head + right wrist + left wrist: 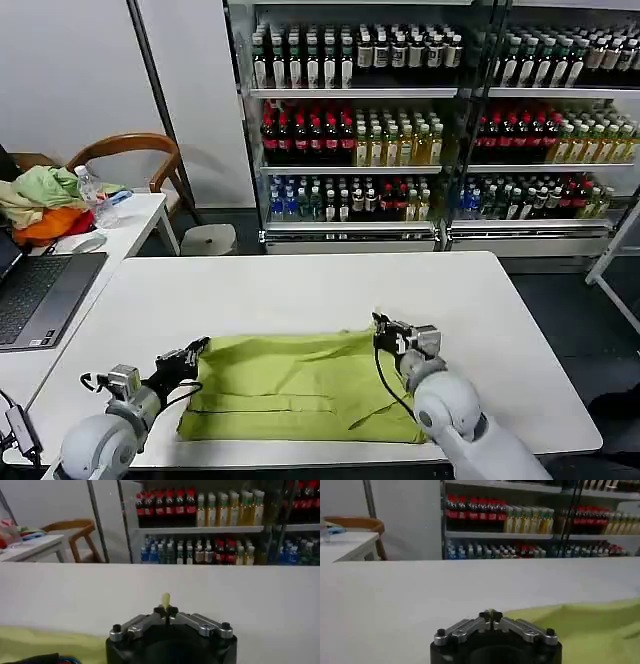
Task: Fold and organize the clothes.
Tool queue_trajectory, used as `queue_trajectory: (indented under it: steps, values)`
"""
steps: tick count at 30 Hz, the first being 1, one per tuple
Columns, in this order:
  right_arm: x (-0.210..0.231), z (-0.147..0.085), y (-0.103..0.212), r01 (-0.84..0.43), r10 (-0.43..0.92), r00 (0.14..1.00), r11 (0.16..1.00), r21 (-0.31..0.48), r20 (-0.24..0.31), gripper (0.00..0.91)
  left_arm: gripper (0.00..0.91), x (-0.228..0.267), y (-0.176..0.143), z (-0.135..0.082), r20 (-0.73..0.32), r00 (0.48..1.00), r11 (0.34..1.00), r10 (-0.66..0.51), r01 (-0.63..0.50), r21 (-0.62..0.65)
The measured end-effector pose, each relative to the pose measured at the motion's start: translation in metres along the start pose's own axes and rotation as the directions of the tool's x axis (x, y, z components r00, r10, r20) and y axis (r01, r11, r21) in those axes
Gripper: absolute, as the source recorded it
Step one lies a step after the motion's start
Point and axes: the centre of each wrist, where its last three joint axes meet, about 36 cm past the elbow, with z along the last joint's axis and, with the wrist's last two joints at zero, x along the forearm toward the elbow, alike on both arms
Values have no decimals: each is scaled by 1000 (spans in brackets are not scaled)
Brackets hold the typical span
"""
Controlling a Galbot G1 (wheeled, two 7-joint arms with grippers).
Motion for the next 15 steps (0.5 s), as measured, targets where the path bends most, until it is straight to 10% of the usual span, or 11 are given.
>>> queue_trajectory:
  steps: [15]
  values:
    - [34, 23, 5, -21, 21, 1000, 999, 29, -12, 0, 40, 36, -8, 9, -30, 999, 1000, 24, -25, -16]
